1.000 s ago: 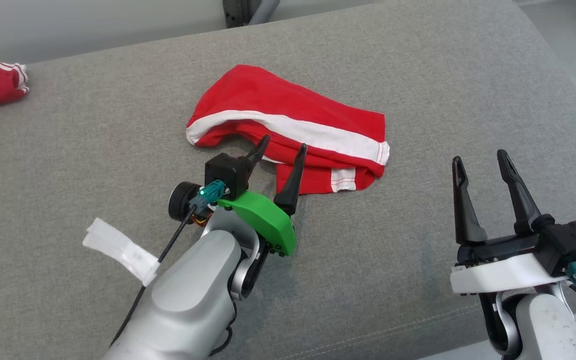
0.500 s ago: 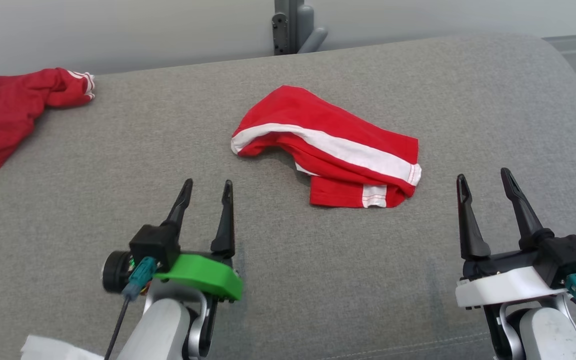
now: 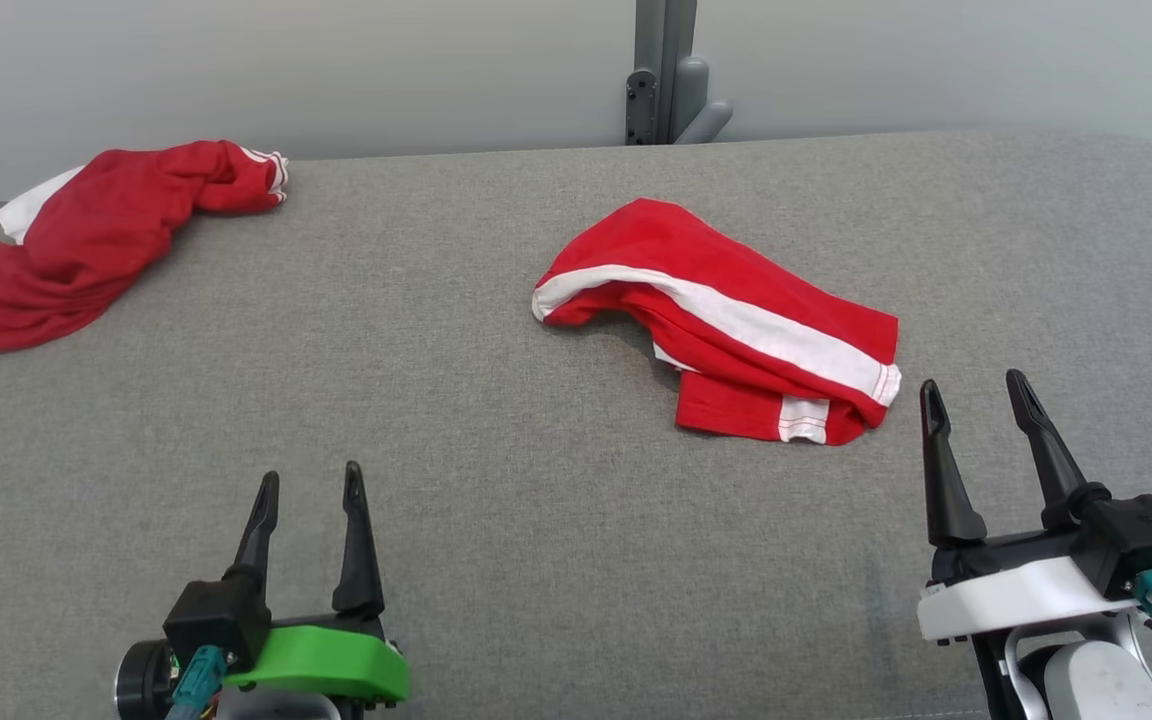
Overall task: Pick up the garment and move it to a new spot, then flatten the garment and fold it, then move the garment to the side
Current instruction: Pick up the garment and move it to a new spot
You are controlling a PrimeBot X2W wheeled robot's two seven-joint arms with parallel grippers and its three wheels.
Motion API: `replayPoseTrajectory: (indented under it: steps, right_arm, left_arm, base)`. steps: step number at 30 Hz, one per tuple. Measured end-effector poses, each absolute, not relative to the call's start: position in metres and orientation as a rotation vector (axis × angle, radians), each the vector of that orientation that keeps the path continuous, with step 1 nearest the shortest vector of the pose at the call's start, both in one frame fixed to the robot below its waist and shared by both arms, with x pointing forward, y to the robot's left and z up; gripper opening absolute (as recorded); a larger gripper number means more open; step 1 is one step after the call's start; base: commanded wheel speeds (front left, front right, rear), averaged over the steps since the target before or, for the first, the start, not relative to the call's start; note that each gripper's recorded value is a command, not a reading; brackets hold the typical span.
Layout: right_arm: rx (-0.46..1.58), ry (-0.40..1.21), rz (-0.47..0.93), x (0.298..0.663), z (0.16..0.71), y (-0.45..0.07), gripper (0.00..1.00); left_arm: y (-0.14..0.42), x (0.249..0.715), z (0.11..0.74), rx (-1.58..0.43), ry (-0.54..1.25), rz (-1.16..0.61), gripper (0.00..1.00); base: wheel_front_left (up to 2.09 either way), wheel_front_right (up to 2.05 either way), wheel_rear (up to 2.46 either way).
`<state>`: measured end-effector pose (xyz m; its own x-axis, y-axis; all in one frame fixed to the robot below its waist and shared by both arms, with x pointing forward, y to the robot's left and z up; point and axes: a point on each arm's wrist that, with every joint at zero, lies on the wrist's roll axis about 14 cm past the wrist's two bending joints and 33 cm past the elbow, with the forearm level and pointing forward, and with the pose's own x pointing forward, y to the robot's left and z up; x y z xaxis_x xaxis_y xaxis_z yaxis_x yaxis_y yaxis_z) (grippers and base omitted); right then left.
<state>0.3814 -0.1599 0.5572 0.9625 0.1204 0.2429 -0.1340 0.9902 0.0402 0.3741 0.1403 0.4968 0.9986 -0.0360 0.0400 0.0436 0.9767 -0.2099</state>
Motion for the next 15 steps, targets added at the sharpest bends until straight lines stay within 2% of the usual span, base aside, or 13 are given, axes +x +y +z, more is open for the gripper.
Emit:
replayPoseTrajectory:
  steps: [15]
  right_arm:
    - [0.071,-0.212,0.122,0.379,0.547,-0.162,1.0]
  left_arm:
    - [0.158,0.366,0.492,-0.204,-0.029,0.012,1.0]
  base:
    - [0.0,0.0,0.0]
